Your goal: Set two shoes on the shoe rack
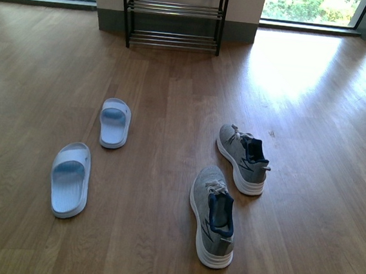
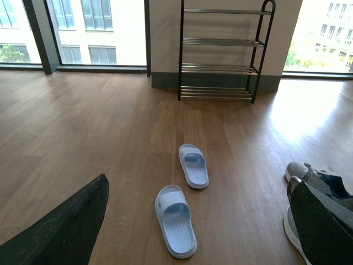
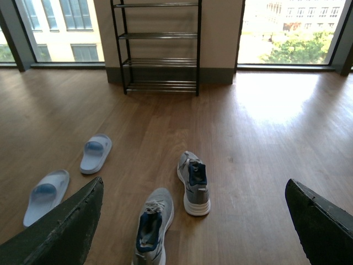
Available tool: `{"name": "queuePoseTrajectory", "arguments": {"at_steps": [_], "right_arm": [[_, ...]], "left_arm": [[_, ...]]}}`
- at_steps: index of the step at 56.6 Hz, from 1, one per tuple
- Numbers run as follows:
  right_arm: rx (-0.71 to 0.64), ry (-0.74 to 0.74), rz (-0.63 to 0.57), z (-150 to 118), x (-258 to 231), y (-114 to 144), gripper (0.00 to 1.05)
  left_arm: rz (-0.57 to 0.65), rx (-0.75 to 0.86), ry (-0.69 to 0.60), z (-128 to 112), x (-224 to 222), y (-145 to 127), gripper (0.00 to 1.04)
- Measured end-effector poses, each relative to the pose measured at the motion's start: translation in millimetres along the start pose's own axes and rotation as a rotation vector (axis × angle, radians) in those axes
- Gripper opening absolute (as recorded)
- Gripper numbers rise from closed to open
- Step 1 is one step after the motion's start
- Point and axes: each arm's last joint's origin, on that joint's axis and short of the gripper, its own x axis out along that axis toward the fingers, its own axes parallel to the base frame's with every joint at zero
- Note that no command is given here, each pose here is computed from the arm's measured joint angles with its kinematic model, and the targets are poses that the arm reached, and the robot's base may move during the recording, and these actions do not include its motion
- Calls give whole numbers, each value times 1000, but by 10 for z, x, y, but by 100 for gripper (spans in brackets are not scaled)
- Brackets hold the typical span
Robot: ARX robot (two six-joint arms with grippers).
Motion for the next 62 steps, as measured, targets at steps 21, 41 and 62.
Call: {"name": "queuePoseTrajectory", "arguments": {"at_steps": [21,41,62], "right_arm": [[0,0,2,0,0,1,96],[0,0,0,0,0,0,96],[0,0,0,0,0,0,96]], "left_arm": [[3,0,0,0,0,1,95],[0,0,0,0,0,0,95],[0,0,0,0,0,0,95]]}}
